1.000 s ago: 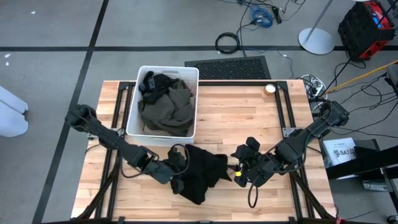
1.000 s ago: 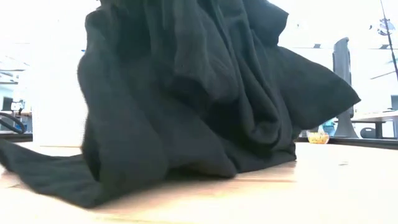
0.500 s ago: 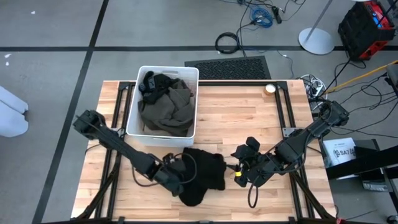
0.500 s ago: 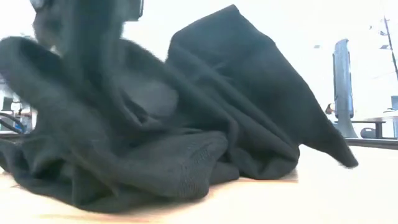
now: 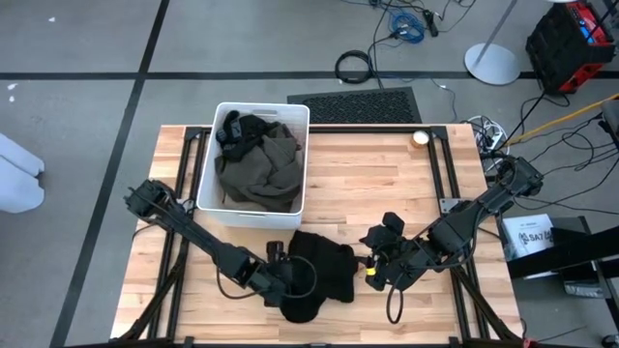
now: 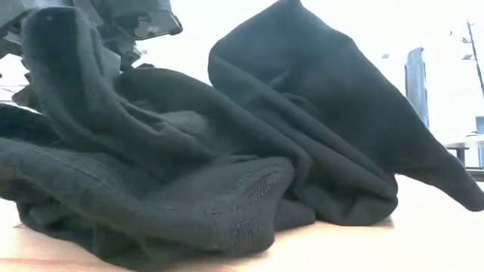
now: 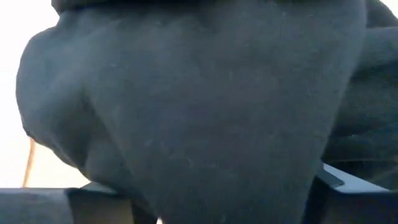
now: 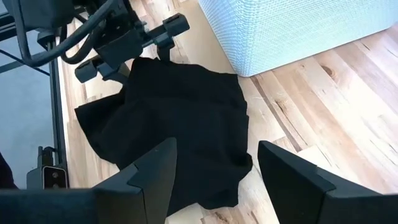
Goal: Sort clothes
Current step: Put the black shirt into the white laundry bin
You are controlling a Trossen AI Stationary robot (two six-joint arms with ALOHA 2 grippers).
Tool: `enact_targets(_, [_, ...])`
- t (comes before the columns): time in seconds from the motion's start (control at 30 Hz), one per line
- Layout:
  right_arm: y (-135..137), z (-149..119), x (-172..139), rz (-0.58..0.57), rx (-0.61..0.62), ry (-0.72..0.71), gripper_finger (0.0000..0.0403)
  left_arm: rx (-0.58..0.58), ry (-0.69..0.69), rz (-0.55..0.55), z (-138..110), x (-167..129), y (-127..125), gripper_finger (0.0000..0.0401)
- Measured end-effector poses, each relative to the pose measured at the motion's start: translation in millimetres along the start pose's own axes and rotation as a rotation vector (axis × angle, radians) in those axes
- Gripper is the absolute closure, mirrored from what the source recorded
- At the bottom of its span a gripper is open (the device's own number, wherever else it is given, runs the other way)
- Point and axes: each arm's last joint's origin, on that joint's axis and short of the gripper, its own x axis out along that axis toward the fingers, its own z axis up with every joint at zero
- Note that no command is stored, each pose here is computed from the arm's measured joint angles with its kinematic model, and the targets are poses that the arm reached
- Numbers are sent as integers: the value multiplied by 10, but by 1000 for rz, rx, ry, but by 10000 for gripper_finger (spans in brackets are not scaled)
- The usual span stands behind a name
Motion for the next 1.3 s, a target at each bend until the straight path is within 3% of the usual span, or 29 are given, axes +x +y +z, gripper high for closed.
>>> enact_targets(0.07, [-3, -2, 0, -3, -3, 2, 190, -9, 11, -11, -4, 71, 6, 133])
enact_targets(0.27, [7, -9, 17, -5, -15, 4, 190, -129, 210, -218, -83, 448, 111, 116])
enact_targets(0.5, [55, -57, 116, -19, -44, 29, 190, -110, 235, -233, -112, 501, 116, 119])
enact_targets(0.63, [59, -66, 129, -24, -53, 34, 190, -109, 238, -269, -108, 500, 98, 162])
enact_targets(0.83, [58, -65, 128, -24, -51, 33, 190, -68, 227, -283, -122, 499, 45, 299])
enact_targets(1.07, [42, -53, 99, -20, -45, 30, 190, -80, 203, -288, -71, 405, 58, 305])
enact_targets(1.3, [-15, 7, -49, 11, -13, -3, 190, -39, 132, -330, 31, -160, 90, 307])
